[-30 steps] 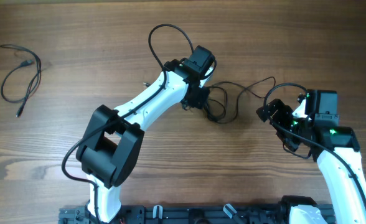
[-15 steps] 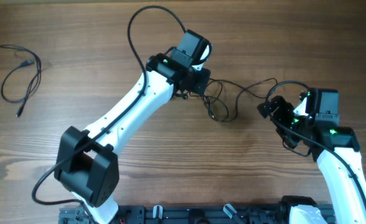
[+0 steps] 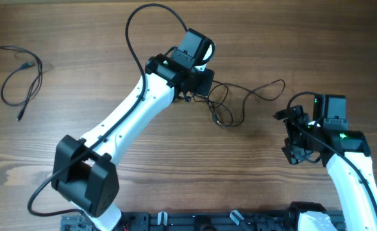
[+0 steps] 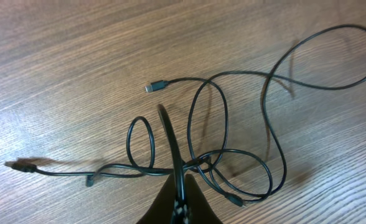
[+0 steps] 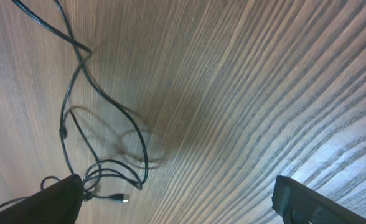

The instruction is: Untangle cables

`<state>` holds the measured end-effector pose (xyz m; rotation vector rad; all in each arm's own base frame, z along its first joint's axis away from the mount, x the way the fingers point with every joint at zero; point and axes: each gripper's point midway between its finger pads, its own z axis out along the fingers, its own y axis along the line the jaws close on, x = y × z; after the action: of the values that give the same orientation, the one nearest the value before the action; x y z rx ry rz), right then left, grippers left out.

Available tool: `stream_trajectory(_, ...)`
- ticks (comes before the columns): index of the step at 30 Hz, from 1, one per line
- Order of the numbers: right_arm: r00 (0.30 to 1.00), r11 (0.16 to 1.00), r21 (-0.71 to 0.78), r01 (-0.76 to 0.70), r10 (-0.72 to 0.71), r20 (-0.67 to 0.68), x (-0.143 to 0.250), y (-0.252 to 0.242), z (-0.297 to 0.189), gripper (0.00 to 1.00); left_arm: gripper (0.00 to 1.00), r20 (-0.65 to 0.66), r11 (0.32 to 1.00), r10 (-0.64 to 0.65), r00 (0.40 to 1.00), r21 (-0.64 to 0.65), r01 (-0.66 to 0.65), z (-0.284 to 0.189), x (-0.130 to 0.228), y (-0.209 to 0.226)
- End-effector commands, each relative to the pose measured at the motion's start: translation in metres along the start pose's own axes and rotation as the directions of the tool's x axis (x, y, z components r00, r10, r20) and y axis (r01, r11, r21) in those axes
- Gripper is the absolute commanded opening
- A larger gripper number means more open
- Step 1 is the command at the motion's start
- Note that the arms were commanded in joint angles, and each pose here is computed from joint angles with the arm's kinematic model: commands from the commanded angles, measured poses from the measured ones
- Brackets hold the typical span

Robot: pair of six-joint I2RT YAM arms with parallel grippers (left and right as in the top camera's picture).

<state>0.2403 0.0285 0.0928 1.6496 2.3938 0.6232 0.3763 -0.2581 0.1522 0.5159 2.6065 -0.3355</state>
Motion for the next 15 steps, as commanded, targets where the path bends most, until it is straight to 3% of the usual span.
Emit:
stream_trajectory(1, 0.976, 0.979, -0.069, 0.192, -0.198, -0.096, 0.020, 0.008, -0.003, 1.00, 0.04, 0.059, 0.998, -0.059, 0.997, 0.019, 0.058, -0.018, -0.014, -0.003)
stream_trajectory(3, 0.923, 0.932, -0.100, 0.349, -0.361, -0.137, 0.038, 0.011, -0.001, 1.00, 0.04, 0.101, 0.979, -0.205, 0.974, 0.010, 0.205, -0.019, -0.024, 0.002)
stream_trajectory(6, 0.875, 0.888, -0.125, 0.442, -0.458, -0.155, 0.055, 0.016, 0.003, 1.00, 0.04, 0.113, 0.926, -0.377, 0.919, 0.025, 0.377, -0.020, -0.029, 0.014)
stream_trajectory(9, 0.798, 0.807, -0.227, 0.545, -0.583, -0.155, 0.086, 0.037, 0.005, 1.00, 0.04, 0.060, 0.903, -0.417, 0.907, 0.135, 0.407, -0.026, -0.032, 0.021)
stream_trajectory(11, 0.740, 0.740, -0.294, 0.605, -0.659, -0.134, 0.107, 0.051, 0.004, 1.00, 0.04, 0.057, 0.916, -0.182, 0.982, 0.372, 0.148, -0.048, -0.036, -0.002)
stream_trajectory(15, 0.705, 0.663, -0.318, 0.678, -0.709, 0.026, 0.107, 0.080, 0.005, 1.00, 0.04, 0.172, 0.857, -0.005, 0.985, 0.508, -0.085, -0.083, -0.040, -0.019)
